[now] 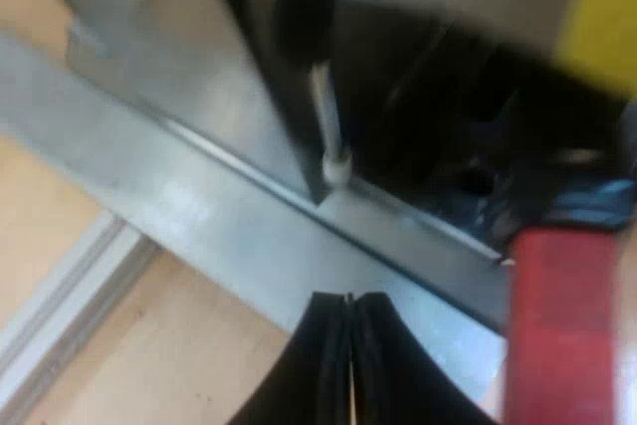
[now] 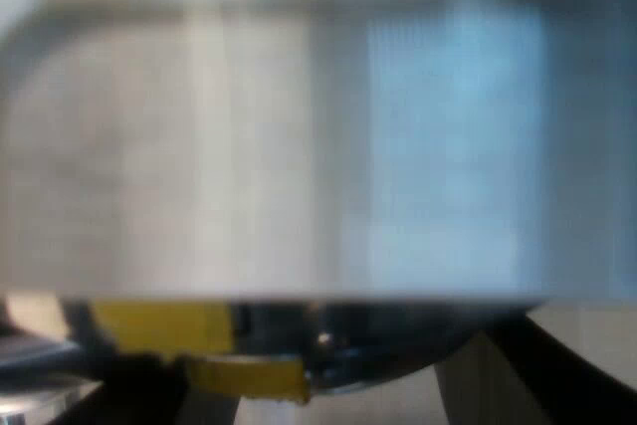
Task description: Put the handle in the coffee machine
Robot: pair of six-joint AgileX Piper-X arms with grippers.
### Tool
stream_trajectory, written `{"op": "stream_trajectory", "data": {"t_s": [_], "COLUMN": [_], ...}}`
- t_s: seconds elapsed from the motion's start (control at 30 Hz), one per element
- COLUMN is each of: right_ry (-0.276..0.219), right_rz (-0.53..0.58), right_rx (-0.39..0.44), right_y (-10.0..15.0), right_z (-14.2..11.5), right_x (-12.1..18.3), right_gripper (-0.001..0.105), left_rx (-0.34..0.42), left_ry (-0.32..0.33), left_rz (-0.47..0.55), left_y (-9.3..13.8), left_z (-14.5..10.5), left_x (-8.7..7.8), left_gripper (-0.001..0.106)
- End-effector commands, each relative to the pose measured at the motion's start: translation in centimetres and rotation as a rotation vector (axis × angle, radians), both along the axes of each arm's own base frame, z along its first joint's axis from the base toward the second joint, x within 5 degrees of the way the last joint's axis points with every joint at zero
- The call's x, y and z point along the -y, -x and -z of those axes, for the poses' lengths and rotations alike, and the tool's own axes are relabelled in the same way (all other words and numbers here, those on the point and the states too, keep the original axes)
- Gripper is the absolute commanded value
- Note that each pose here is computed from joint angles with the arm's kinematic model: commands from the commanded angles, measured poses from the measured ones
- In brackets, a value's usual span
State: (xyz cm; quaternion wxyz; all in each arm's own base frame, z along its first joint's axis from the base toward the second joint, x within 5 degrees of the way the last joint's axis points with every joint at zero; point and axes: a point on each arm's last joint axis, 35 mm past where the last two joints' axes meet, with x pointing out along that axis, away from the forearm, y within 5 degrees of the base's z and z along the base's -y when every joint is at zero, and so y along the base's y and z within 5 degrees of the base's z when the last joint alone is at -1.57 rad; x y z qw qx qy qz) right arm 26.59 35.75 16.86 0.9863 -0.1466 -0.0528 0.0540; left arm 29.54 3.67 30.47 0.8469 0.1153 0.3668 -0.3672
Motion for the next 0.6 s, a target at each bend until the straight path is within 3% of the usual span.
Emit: {"op": "stream_trajectory", "data": {"t_s": [0.03, 0.2, 0.37, 0.5, 0.6], "right_ry": [-0.113, -0.106, -0.106, -0.103, -0.074], "right_rz": [0.007, 0.010, 0.010, 0.010, 0.014], "right_rx": [0.070, 0.070, 0.070, 0.071, 0.074], "right_y": [0.1, 0.1, 0.1, 0.1, 0.1], "right_z": [-2.7, -2.7, -2.7, -2.7, -2.7], "right_x": [0.1, 0.1, 0.1, 0.1, 0.1], "right_gripper": [0.048, 0.048, 0.048, 0.048, 0.048], "left_rx": [-0.025, -0.065, -0.083, -0.120, -0.175], "left_ry": [-0.007, -0.022, -0.069, -0.064, -0.056], "left_rz": [-0.012, -0.008, 0.043, 0.077, 0.094], "left_y": [-0.7, -1.4, -1.7, -1.4, -0.8], "left_z": [0.7, 2.0, 2.5, 2.6, 2.7], "left_x": [0.0, 0.2, 1.9, 2.9, 3.4], "left_gripper": [0.000, 0.000, 0.000, 0.000, 0.000]}}
